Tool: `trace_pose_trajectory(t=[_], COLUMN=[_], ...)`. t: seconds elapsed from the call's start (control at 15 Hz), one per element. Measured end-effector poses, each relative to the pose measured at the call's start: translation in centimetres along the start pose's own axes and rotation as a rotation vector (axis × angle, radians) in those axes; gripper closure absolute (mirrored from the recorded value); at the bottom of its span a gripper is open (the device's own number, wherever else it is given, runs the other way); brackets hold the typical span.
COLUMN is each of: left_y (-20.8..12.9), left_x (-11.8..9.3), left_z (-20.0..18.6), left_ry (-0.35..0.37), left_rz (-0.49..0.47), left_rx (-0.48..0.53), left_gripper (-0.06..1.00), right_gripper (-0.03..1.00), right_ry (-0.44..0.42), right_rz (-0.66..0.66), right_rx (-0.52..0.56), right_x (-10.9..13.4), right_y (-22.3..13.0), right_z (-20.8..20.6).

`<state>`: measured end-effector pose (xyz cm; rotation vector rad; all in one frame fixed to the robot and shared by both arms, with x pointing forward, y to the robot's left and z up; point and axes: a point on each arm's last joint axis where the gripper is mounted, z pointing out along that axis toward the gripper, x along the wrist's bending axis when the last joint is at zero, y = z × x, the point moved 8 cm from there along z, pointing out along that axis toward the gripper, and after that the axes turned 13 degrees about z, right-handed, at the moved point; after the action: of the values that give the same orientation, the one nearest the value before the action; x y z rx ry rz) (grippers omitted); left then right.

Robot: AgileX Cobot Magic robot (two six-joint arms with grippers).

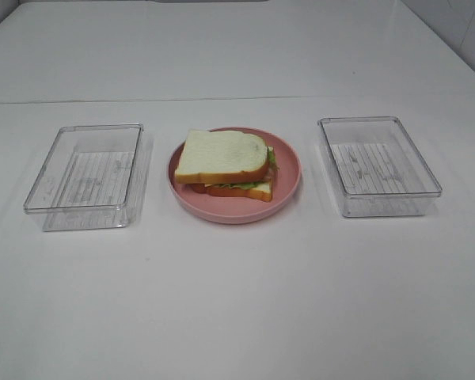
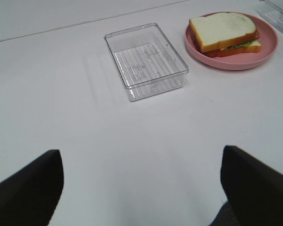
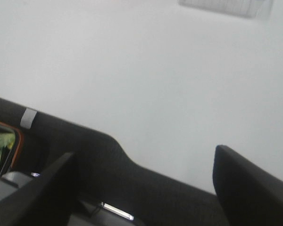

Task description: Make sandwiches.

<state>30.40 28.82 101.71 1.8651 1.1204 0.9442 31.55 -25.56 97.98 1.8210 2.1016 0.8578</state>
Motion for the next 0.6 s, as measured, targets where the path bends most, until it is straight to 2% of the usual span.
trace_pose_trajectory(t=[0.07, 0.13, 0.33, 0.6], left_y=[0.0, 0.0, 0.1, 0.1], left_x=[0.0, -0.1, -0.3, -0.4], left_z=[0.0, 0.0, 0.0, 0.0], left_ry=[-0.003, -0.008, -0.019, -0.02], left_rz=[0.005, 0.011, 0.019, 0.018], left_rx=[-0.001, -0.002, -0.004, -0.004], left_gripper=[0.09, 0.09, 0.09, 0.09], right_gripper=[0.24, 0.24, 0.24, 0.24], right_ry=[0.046, 0.067, 0.098, 0.099], right_rz=[-0.057, -0.082, -0.121, -0.125], right_rx=[-0.171, -0.233, -0.332, -0.343], right_x=[0.3, 0.6, 0.9, 0.9], right_y=[-0.4, -0.7, -1.3, -1.3], right_z=[-1.8, -2.4, -3.5, -3.6])
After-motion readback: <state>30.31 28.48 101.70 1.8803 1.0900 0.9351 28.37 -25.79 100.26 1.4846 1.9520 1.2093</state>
